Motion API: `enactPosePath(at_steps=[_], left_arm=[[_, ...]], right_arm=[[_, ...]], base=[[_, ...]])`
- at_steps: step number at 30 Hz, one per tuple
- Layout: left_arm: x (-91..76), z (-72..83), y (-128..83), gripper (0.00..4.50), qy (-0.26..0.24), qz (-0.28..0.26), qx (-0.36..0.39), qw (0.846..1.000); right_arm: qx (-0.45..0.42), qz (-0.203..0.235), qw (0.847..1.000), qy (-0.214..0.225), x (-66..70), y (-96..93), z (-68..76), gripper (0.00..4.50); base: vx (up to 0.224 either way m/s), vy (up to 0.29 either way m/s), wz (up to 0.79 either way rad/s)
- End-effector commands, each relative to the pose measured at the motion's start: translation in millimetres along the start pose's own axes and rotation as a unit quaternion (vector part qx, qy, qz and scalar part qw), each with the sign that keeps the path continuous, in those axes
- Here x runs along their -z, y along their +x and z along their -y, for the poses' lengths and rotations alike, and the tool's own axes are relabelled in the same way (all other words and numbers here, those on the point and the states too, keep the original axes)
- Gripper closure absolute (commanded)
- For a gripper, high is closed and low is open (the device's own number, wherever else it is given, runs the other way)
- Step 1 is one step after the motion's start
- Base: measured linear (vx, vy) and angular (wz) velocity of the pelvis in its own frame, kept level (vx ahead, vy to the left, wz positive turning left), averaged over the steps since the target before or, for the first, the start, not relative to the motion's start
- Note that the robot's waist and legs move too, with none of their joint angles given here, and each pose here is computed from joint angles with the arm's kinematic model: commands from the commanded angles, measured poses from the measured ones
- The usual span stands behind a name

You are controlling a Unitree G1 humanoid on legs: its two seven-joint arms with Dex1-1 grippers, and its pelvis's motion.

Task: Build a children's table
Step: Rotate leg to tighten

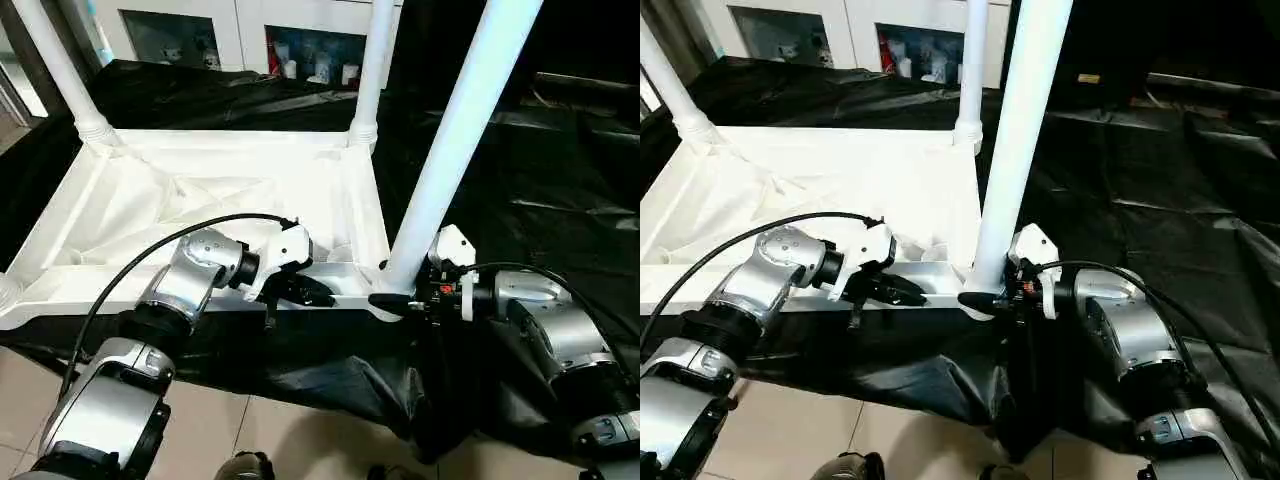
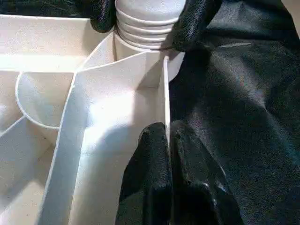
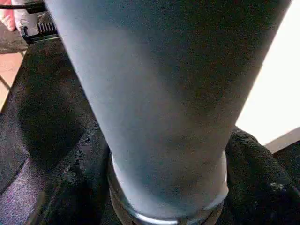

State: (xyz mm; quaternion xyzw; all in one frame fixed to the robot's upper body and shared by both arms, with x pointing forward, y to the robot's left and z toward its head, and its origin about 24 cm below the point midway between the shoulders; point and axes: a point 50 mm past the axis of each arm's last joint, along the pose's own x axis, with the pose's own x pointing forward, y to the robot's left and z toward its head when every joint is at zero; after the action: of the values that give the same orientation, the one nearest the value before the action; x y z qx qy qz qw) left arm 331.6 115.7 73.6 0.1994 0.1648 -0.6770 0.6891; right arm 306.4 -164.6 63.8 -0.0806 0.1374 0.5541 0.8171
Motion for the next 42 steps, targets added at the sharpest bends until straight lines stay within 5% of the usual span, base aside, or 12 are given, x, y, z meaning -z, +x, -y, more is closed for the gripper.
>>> enactPosePath(at_steps=[1, 5, 14, 18, 21, 23, 28, 30, 36, 42], left_arm=[[-3.2, 4.7, 10, 4.5, 0.001, 0.027, 0.01, 1.0], [-6.1, -2.4, 17, 4.5, 0.001, 0.029, -0.043, 0.999], [-26.3, -21.7, 58, 4.5, -0.054, 0.033, -0.187, 0.98], [-36.8, -20.0, 73, 4.5, -0.055, 0.046, -0.187, 0.98], [-38.8, -19.8, 72, 4.5, -0.044, 0.047, -0.175, 0.982], [-37.3, -20.6, 69, 4.5, -0.042, 0.044, -0.174, 0.983], [-26.2, -18.9, 55, 4.5, -0.028, 0.033, -0.143, 0.989], [-15.8, -11.6, 44, 4.5, -0.017, 0.023, -0.091, 0.995], [-6.9, -2.1, 26, 4.5, -0.002, 0.03, -0.023, 0.999], [-0.5, 1.0, 8, 4.5, -0.004, 0.022, 0.008, 1.0]], right_arm=[[0.0, -0.007, 1.0, 0.001, 2.8, 5.1, -2.5, 1.72], [0.109, -0.025, 0.993, 0.026, 18.3, 9.3, 7.1, 1.73], [0.346, 0.001, 0.919, 0.187, 38.4, 47.3, 12.1, 1.74], [0.31, 0.001, 0.939, 0.15, 29.2, 71.9, 1.3, 1.74], [0.301, 0.011, 0.944, 0.132, 22.2, 74.9, 1.3, 1.01], [0.302, 0.014, 0.944, 0.129, 21.0, 73.0, 3.3, 0.94], [0.266, 0.039, 0.959, 0.093, 12.4, 54.3, 11.7, 0.69], [0.197, 0.045, 0.977, 0.062, 7.5, 33.3, 13.3, 0.69], [0.075, 0.025, 0.997, 0.016, 2.8, 7.5, 6.5, 0.69], [0.012, 0.002, 1.0, 0.002, -0.9, -3.5, 5.0, 0.69]], base=[[0.0, 0.0, 0.0], [0.0, 0.0, 0.0], [0.0, 0.0, 0.0], [0.0, 0.0, 0.0], [0.0, 0.0, 0.0], [0.0, 0.0, 0.0], [0.0, 0.0, 0.0], [0.0, 0.0, 0.0], [0.0, 0.0, 0.0], [0.0, 0.0, 0.0]])
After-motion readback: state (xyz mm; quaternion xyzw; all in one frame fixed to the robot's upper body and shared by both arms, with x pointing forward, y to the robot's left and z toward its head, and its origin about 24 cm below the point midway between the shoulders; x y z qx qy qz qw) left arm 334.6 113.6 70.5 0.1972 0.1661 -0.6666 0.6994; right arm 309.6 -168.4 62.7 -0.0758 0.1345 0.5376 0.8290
